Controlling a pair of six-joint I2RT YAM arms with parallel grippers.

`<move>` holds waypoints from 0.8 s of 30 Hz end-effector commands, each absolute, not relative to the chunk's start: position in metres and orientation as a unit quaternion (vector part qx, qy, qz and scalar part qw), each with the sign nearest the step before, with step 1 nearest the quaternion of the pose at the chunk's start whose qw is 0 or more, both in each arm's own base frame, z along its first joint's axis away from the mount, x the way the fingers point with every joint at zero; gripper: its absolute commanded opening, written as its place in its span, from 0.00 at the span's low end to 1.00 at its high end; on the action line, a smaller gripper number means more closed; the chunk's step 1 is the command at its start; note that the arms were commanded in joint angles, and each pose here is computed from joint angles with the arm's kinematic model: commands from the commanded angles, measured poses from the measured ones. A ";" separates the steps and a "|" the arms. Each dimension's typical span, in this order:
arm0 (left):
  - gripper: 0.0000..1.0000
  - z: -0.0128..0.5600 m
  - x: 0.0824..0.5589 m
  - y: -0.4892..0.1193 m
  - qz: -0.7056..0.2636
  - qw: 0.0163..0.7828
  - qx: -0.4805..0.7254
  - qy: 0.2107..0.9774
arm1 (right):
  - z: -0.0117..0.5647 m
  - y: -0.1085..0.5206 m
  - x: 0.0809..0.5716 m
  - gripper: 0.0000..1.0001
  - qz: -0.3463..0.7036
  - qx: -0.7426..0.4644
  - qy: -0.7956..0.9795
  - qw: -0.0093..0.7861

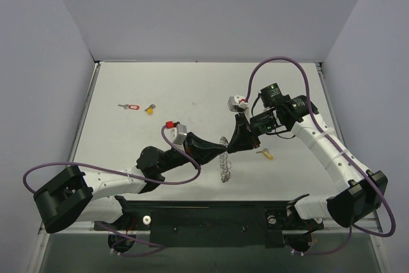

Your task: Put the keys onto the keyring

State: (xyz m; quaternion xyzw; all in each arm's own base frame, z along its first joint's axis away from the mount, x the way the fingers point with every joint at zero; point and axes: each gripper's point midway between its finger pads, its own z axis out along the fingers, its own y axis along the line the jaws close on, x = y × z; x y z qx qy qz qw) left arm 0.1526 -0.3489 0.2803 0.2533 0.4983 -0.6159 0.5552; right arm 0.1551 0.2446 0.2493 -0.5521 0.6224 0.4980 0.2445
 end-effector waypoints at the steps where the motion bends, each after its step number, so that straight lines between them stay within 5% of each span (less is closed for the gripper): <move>1: 0.00 0.307 0.150 -0.343 -0.632 0.579 0.241 0.455 | 0.264 0.248 0.148 0.00 0.518 -0.555 0.603 0.245; 8: 0.04 0.302 0.151 -0.345 -0.635 0.570 0.238 0.464 | 0.263 0.245 0.150 0.00 0.509 -0.551 0.614 0.244; 15: 0.38 0.295 0.150 -0.345 -0.622 0.557 0.253 0.488 | 0.255 0.241 0.155 0.00 0.484 -0.553 0.634 0.243; 24: 0.61 0.279 0.156 -0.337 -0.560 0.533 0.313 0.552 | 0.238 0.226 0.156 0.00 0.420 -0.580 0.659 0.230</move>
